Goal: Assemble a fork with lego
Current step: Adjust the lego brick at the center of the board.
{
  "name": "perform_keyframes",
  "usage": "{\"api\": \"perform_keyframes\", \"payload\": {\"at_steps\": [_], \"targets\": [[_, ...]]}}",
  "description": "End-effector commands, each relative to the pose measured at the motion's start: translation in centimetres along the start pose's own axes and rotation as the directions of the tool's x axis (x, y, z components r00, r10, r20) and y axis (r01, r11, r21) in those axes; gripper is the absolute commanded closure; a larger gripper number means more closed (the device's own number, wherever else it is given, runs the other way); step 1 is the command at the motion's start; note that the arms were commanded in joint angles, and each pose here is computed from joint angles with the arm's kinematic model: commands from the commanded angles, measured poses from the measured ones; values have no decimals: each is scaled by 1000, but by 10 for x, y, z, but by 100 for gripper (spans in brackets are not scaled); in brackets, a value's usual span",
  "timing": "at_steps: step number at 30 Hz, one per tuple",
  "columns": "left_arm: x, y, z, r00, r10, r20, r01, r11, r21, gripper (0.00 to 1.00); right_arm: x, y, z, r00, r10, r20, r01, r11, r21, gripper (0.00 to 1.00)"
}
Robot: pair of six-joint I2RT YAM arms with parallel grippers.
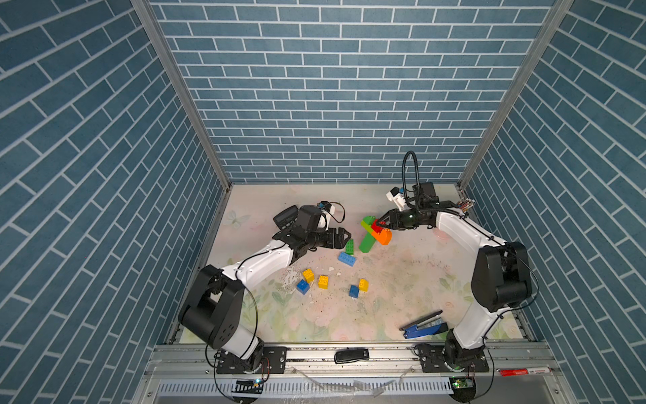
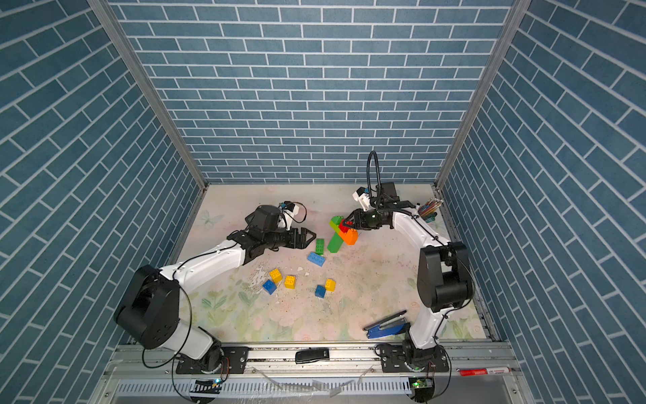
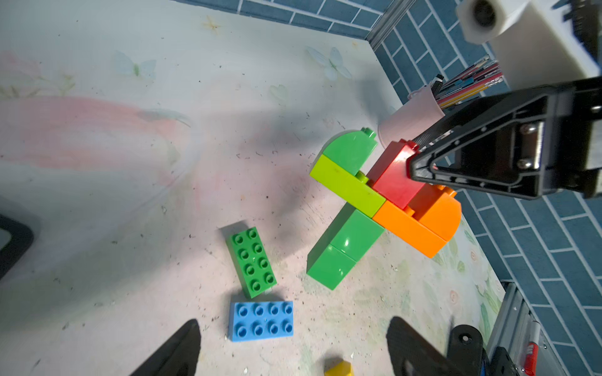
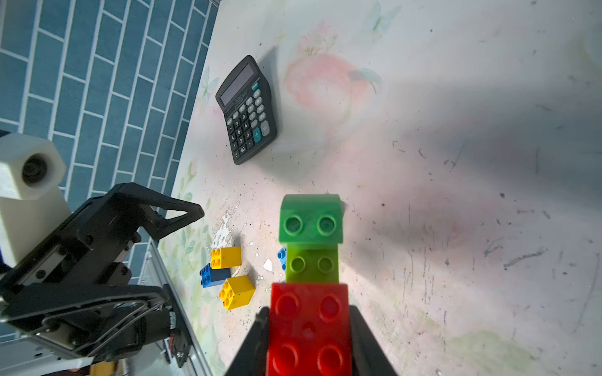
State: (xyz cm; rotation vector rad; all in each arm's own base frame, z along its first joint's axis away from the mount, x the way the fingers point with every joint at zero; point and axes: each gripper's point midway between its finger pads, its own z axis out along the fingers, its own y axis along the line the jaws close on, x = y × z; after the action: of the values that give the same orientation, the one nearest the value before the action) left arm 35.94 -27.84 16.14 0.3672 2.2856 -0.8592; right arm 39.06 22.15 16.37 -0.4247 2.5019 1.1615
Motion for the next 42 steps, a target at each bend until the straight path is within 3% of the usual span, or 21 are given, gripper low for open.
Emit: {"api": "perform_keyframes", "payload": {"at_steps": [1, 9, 14, 22, 25, 29, 32, 38, 42], "targets": [[-4, -8, 13, 998, 53, -22, -53, 998, 37, 11, 4, 1, -6, 995, 72, -76, -78, 993, -89, 94], [10, -21, 47, 986, 104, -131, -96, 993, 68, 15, -8, -36, 3, 979, 148, -141, -163, 981, -102, 81], [18, -28, 65, 979, 116, -166, -104, 991, 79, 15, -18, -52, 12, 975, 159, -157, -173, 982, -80, 74], [27, -27, 86, 974, 98, -202, -84, 993, 78, 16, -33, -85, 35, 968, 185, -169, -195, 980, -44, 69], [28, -27, 91, 971, 102, -215, -88, 993, 74, 16, -42, -93, 40, 969, 185, -162, -193, 981, -32, 62], [26, -27, 97, 968, 104, -228, -90, 994, 68, 15, -59, -106, 38, 979, 167, -120, -163, 986, 43, 43], [25, -27, 101, 965, 107, -238, -94, 993, 65, 15, -72, -119, 26, 988, 143, -67, -130, 977, 169, 35], [30, -26, 116, 951, 127, -283, -122, 992, 35, 14, -92, -122, -21, 994, 54, 92, -88, 905, 415, 35], [32, -25, 128, 942, 126, -311, -125, 992, 24, 15, -89, -108, -43, 977, 23, 211, -120, 880, 459, 34]]}}
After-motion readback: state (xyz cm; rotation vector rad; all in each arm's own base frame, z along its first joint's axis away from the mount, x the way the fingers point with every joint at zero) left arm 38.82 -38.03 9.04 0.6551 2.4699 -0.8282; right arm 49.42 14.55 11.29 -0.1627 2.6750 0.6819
